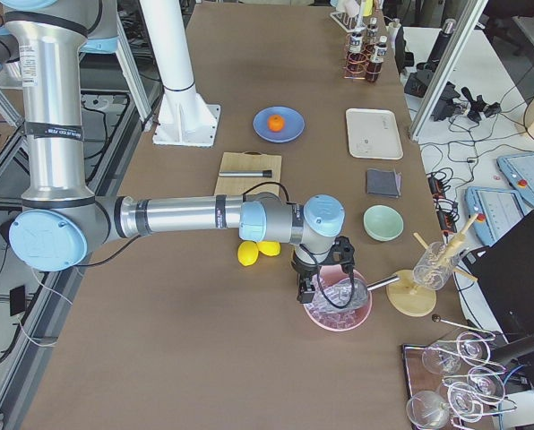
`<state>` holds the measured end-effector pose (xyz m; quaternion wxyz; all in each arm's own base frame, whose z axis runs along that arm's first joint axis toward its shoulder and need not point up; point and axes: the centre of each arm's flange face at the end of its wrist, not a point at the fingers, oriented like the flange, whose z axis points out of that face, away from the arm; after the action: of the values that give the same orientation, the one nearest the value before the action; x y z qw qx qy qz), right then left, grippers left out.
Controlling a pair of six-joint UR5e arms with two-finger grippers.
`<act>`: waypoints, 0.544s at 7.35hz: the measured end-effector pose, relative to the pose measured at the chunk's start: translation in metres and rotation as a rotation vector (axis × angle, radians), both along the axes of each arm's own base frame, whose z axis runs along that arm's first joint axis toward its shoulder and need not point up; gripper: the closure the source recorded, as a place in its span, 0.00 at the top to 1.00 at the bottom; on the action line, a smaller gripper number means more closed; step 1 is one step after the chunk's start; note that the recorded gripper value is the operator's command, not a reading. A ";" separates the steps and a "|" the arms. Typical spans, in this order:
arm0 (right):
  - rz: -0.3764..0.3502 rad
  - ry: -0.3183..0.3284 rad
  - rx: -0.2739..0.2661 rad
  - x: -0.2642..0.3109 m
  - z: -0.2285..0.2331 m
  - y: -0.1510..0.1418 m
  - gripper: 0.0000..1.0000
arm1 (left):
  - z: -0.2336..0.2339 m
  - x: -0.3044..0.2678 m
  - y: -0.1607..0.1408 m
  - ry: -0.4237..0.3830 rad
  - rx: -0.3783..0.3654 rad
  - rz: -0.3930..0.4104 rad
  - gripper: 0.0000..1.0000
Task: Pick orange to plate
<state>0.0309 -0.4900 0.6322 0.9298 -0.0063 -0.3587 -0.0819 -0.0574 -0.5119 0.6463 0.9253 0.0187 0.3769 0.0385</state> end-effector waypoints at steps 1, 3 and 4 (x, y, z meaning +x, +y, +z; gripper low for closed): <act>-0.016 0.000 0.007 0.000 0.003 0.000 1.00 | 0.001 0.000 0.001 -0.001 0.000 0.001 0.97; -0.026 0.000 0.012 0.000 0.005 0.000 1.00 | -0.003 0.000 0.001 -0.003 0.010 0.000 0.97; -0.026 0.000 0.012 0.000 0.005 0.000 1.00 | -0.006 0.000 0.002 -0.003 0.020 0.001 0.97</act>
<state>0.0308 -0.4896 0.6372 0.9287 -0.0054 -0.3579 -0.0964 -0.0577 -0.5099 0.6407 0.9256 0.0275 0.3750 0.0427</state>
